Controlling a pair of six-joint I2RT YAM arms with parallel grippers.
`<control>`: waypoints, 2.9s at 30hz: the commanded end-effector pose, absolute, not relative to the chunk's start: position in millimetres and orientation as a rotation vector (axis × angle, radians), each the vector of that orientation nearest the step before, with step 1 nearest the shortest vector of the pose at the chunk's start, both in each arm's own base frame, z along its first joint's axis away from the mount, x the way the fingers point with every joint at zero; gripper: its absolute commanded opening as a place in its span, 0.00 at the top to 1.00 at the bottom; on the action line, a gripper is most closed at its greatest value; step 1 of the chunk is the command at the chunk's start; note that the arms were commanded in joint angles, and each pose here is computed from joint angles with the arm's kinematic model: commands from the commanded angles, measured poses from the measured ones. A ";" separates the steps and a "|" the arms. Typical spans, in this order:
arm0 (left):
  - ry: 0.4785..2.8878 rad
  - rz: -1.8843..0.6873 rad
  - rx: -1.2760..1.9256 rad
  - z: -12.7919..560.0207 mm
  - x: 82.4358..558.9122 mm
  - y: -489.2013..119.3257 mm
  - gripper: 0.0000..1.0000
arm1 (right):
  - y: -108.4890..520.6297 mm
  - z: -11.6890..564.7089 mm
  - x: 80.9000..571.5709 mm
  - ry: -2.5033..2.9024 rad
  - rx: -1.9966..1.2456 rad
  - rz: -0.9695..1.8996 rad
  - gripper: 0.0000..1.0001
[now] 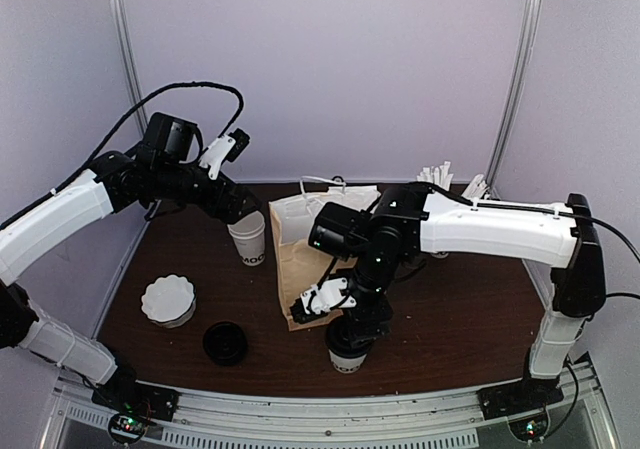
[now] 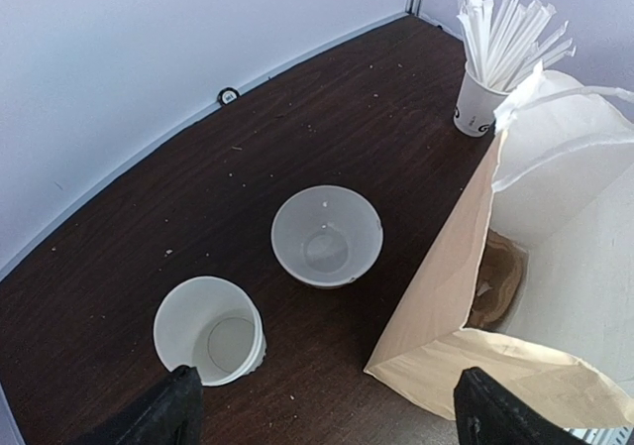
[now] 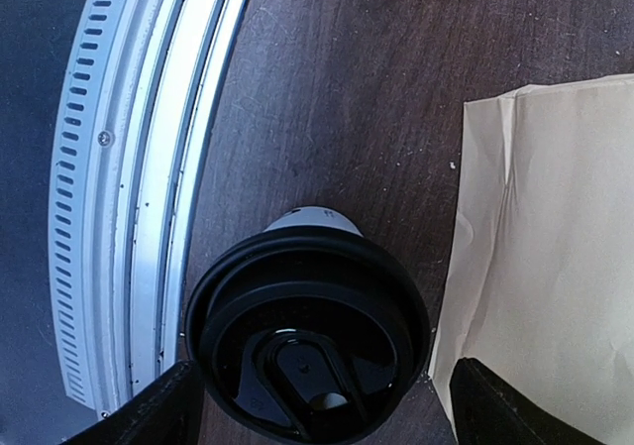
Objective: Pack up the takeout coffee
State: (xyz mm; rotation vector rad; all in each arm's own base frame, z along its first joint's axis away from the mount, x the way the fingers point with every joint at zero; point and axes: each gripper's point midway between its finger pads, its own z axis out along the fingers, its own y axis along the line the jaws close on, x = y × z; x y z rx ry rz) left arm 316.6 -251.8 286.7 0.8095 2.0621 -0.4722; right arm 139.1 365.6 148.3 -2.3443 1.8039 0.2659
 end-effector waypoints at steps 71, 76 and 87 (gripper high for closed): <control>2.116 -0.700 1.307 274.9 327.4 -372.2 0.62 | 170.9 301.1 213.8 1.941 -1.580 0.203 0.28; 2.109 -0.720 1.312 277.7 324.7 -373.9 0.90 | 186.9 341.6 232.6 1.867 -1.483 0.235 0.30; 2.058 -0.701 1.379 286.9 299.0 -387.2 1.00 | 233.2 412.5 242.2 1.670 -1.409 0.337 0.32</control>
